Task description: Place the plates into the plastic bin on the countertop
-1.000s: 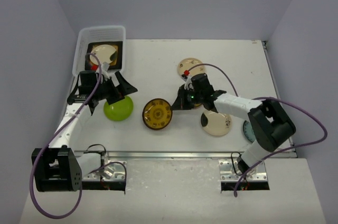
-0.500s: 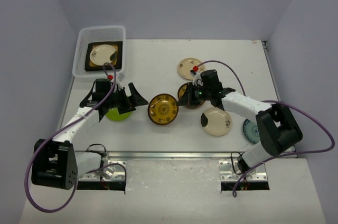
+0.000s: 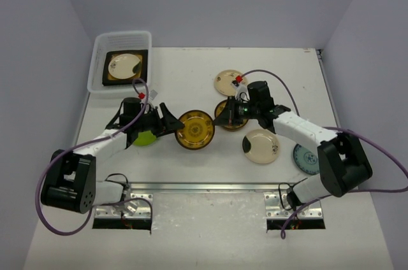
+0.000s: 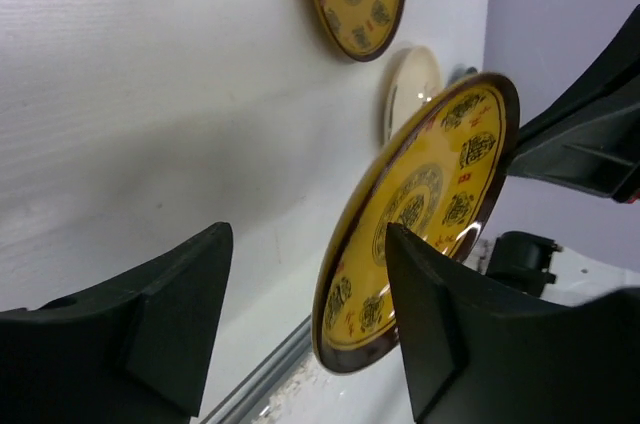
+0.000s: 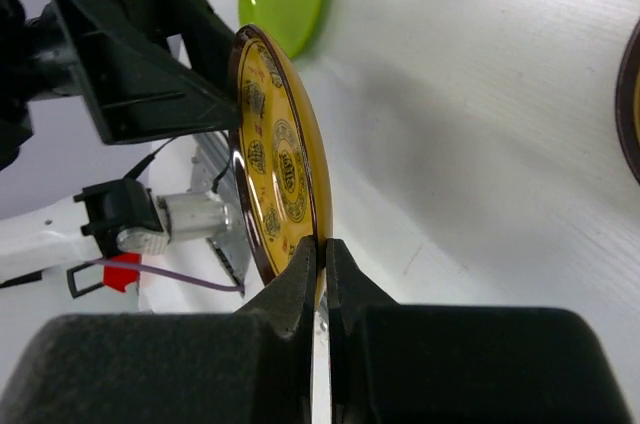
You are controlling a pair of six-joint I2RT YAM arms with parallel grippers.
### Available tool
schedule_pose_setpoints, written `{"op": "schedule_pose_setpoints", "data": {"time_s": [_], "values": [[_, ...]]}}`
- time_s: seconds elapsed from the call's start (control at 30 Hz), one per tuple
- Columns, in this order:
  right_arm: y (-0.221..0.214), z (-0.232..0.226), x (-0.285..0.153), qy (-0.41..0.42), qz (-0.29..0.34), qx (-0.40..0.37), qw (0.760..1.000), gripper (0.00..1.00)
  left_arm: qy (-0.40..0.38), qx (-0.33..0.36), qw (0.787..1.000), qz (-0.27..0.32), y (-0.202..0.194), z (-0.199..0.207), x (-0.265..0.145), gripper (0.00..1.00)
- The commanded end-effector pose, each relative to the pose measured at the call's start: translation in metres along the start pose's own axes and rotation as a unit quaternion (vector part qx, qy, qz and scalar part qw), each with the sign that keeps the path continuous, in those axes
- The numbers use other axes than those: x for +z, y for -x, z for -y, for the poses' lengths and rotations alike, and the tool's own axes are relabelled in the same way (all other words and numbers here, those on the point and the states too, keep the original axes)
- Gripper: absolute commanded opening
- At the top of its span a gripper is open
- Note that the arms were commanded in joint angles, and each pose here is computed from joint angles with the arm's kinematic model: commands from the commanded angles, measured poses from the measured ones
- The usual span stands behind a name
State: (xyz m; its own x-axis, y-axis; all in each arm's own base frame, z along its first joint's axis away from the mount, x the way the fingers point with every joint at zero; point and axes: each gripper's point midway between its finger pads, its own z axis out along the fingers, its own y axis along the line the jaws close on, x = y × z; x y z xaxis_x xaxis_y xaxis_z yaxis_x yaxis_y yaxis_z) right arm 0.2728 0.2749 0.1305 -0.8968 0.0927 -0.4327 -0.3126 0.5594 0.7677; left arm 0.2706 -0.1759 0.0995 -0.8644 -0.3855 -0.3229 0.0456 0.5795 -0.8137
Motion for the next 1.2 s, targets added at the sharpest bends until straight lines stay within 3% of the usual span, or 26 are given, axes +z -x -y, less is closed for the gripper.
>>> {"op": "schedule_pose_setpoints", "data": {"time_s": [0.0,0.03,0.07,0.2,0.33,0.5,0.53,0.6,0.73,0.8,0.83,0.87,0.93,1.07,1.17], "values": [[0.024,-0.045,-0.014,0.072,0.026,-0.033,0.997,0.00,-0.111,0.041,0.993,0.010,0.018,0.051,0.001,0.21],[0.024,-0.047,-0.014,0.074,0.027,-0.032,0.996,0.00,-0.123,0.047,0.991,0.009,0.020,0.057,0.000,0.06],[0.024,-0.047,-0.014,0.076,0.028,-0.032,0.996,0.00,-0.130,0.047,0.990,0.010,0.021,0.062,-0.001,0.02],[0.031,-0.042,-0.019,0.070,0.041,-0.029,0.996,0.01,-0.137,0.051,0.989,0.027,0.036,0.078,-0.006,0.00],[0.036,-0.015,-0.027,0.015,0.061,-0.018,0.998,0.97,-0.040,0.041,0.992,0.112,0.095,0.073,-0.017,0.00],[0.028,0.019,-0.032,-0.053,0.061,-0.020,0.997,0.99,0.088,-0.039,0.962,0.257,0.186,0.025,-0.080,0.00],[0.025,0.021,-0.032,-0.055,0.058,-0.018,0.997,0.99,0.101,-0.046,0.952,0.286,0.205,0.023,-0.095,0.00],[0.016,0.027,-0.030,-0.058,0.046,-0.011,0.997,0.99,0.176,-0.088,0.914,0.354,0.243,-0.021,-0.129,0.00],[0.002,0.032,-0.029,-0.052,0.032,0.001,0.998,0.99,0.215,-0.172,0.870,0.410,0.296,-0.094,-0.174,0.00],[-0.002,0.031,-0.029,-0.043,0.034,0.003,0.998,0.99,0.221,-0.181,0.856,0.431,0.321,-0.115,-0.179,0.00],[-0.001,0.029,-0.029,-0.036,0.038,0.001,0.999,0.99,0.218,-0.173,0.852,0.444,0.337,-0.112,-0.184,0.00],[-0.005,0.028,-0.030,-0.032,0.036,0.004,0.999,0.99,0.223,-0.184,0.856,0.428,0.343,-0.134,-0.169,0.00],[-0.008,0.027,-0.030,-0.025,0.034,0.005,0.999,0.99,0.201,-0.167,0.870,0.419,0.374,-0.132,-0.161,0.00],[-0.018,0.029,-0.031,-0.018,0.030,0.009,0.999,0.99,0.208,-0.175,0.870,0.411,0.399,-0.162,-0.145,0.00],[-0.024,0.032,-0.030,-0.014,0.021,0.010,1.000,0.99,0.205,-0.177,0.871,0.409,0.407,-0.168,-0.140,0.21]]}}
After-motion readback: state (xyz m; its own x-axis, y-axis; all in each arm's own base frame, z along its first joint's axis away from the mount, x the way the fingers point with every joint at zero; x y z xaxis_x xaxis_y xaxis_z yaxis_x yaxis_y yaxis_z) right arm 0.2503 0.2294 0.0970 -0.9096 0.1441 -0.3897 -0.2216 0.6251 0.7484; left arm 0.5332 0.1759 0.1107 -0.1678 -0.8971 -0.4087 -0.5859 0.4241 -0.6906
